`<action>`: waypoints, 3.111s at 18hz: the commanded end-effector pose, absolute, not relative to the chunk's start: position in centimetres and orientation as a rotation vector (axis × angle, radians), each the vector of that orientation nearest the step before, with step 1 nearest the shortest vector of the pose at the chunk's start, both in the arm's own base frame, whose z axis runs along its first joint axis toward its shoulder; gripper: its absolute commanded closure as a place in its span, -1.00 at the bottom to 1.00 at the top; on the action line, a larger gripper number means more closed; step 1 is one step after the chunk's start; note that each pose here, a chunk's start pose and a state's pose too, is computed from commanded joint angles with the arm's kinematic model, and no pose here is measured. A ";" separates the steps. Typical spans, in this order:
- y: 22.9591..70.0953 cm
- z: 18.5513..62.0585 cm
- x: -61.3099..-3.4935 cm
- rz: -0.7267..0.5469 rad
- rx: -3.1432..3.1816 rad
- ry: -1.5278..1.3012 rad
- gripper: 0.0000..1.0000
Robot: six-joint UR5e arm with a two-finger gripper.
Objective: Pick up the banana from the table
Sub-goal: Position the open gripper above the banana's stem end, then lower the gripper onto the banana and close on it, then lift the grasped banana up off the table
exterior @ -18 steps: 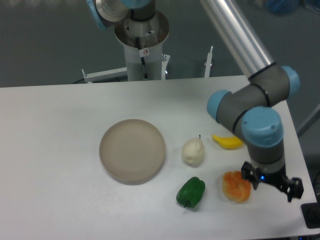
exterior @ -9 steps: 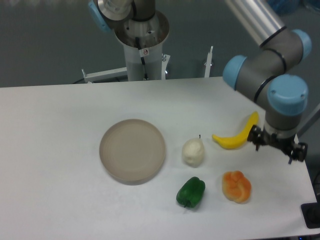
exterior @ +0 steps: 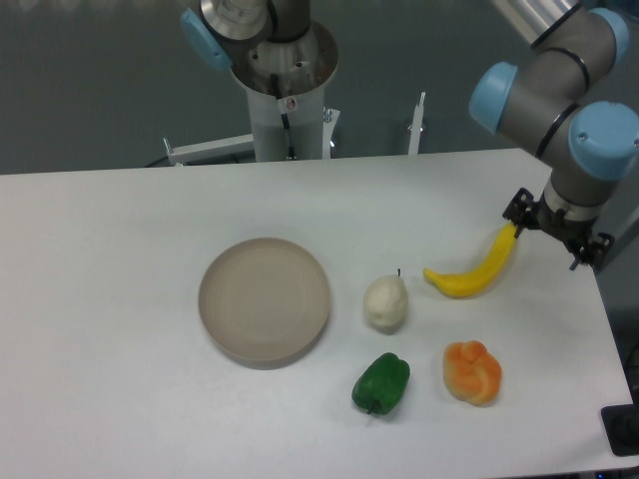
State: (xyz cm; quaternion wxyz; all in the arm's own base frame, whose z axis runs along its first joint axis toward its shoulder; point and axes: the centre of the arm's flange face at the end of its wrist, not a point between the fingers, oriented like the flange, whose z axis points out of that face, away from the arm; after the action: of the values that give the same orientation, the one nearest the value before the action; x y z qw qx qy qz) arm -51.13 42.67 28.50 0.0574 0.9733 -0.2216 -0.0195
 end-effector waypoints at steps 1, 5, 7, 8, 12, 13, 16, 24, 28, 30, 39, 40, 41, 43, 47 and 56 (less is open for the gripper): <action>42.8 28.2 -50.9 -0.057 2.954 -0.661 -1.00; 42.8 26.8 -50.7 -0.053 2.989 -0.604 -1.00; 42.9 25.5 -50.6 -0.063 3.025 -0.605 -1.00; 42.9 25.1 -50.5 -0.082 3.029 -0.610 -1.00; 42.6 22.4 -49.8 -0.064 3.035 -0.615 -1.00; 42.4 22.2 -49.9 -0.076 3.036 -0.619 -1.00; 41.6 21.1 -49.4 -0.044 3.035 -0.591 -1.00; 41.4 19.3 -48.8 -0.044 3.037 -0.582 -1.00; 41.5 19.0 -48.7 -0.067 3.041 -0.587 -0.75; 41.5 19.2 -49.1 -0.076 3.042 -0.589 -0.34; 41.5 19.5 -49.2 -0.079 3.044 -0.599 0.36; 41.5 19.5 -49.2 -0.079 3.042 -0.601 0.36; 41.5 19.5 -49.2 -0.079 3.042 -0.599 0.36; 41.6 20.2 -49.5 -0.097 3.047 -0.599 0.36; 42.7 22.9 -49.9 -0.143 3.051 -0.598 0.37; 49.3 32.1 -49.6 -0.293 3.075 -0.648 0.37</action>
State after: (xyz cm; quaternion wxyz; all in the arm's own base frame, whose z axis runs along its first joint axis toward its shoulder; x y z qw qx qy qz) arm -49.61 49.26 32.11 -0.0074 0.9743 -0.2052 -0.0929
